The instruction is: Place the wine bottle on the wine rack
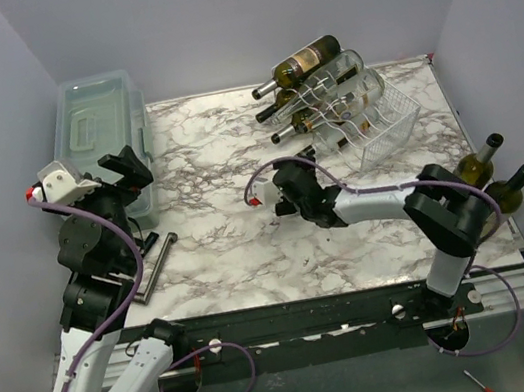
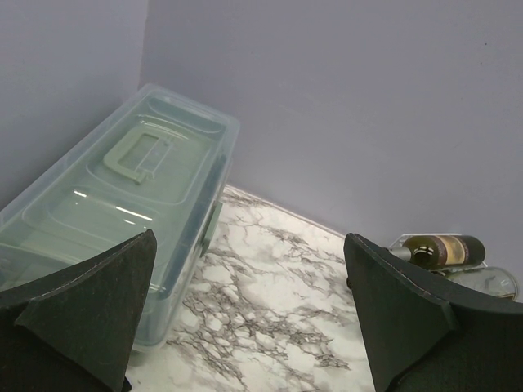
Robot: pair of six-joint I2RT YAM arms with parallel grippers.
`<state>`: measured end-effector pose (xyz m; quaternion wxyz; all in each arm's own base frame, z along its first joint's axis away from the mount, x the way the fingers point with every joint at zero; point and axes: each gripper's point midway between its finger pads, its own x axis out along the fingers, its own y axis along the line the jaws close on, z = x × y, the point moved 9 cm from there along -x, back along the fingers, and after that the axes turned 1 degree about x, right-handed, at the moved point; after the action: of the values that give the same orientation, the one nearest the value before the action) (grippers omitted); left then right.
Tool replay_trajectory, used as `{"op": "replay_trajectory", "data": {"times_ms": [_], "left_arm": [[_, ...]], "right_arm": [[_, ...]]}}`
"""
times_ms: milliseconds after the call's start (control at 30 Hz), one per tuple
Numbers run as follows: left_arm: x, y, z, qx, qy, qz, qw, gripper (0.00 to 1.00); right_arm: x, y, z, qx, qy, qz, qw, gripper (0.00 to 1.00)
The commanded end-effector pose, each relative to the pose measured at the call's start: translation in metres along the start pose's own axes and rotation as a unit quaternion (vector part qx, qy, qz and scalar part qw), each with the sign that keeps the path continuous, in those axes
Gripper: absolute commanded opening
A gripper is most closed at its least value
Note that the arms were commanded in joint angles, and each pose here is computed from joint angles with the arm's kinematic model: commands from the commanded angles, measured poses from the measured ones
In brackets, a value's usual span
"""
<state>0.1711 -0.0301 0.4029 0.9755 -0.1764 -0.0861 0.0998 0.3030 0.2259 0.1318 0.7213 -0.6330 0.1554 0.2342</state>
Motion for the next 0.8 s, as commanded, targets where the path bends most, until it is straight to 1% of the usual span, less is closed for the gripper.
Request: {"op": "replay_trajectory", "data": {"times_ms": [0, 100, 200, 267, 333, 367, 400, 433, 533, 633, 700, 767], "left_arm": [[0.003, -0.002, -0.005, 0.004, 0.007, -0.004, 1.0, 0.99], [0.005, -0.003, -0.008, 0.01, 0.012, -0.003, 1.0, 0.99], [0.009, -0.004, -0.011, 0.017, 0.017, 0.003, 1.0, 0.99], [0.009, -0.004, -0.012, 0.017, 0.018, -0.001, 1.0, 0.99], [0.011, -0.004, -0.015, 0.022, 0.022, 0.005, 1.0, 0.99], [0.013, -0.005, -0.017, 0.026, 0.024, 0.009, 0.999, 0.99], [0.014, -0.006, -0.018, 0.028, 0.027, 0.008, 0.999, 0.99], [0.014, -0.006, -0.018, 0.027, 0.029, 0.004, 0.999, 0.99], [0.014, -0.007, -0.019, 0.024, 0.03, -0.001, 0.999, 0.99], [0.016, -0.006, -0.021, 0.029, 0.033, 0.007, 0.999, 0.99], [0.015, -0.007, -0.019, 0.023, 0.032, -0.003, 0.999, 0.99], [0.015, -0.006, -0.021, 0.026, 0.032, 0.005, 0.999, 0.99]], "right_arm": [[-0.038, -0.03, 0.011, 0.153, -0.064, 0.004, 0.986, 1.0], [-0.06, -0.049, 0.013, 0.221, -0.117, -0.02, 0.968, 1.0], [-0.08, -0.07, 0.009, 0.284, -0.14, -0.074, 0.946, 1.0], [-0.091, -0.083, 0.002, 0.332, -0.142, -0.113, 0.926, 1.0], [-0.1, -0.098, -0.008, 0.399, -0.139, -0.142, 0.895, 1.0], [-0.106, -0.109, -0.014, 0.433, -0.139, -0.149, 0.878, 1.0], [-0.108, -0.115, -0.022, 0.463, -0.134, -0.144, 0.864, 1.0], [-0.111, -0.124, -0.027, 0.486, -0.143, -0.135, 0.851, 1.0], [-0.114, -0.137, -0.049, 0.536, -0.145, -0.112, 0.824, 1.0], [-0.114, -0.144, -0.058, 0.561, -0.13, -0.086, 0.813, 1.0], [-0.114, -0.147, -0.061, 0.58, -0.12, -0.097, 0.8, 1.0], [-0.111, -0.15, -0.066, 0.606, -0.101, -0.136, 0.777, 1.0]]}}
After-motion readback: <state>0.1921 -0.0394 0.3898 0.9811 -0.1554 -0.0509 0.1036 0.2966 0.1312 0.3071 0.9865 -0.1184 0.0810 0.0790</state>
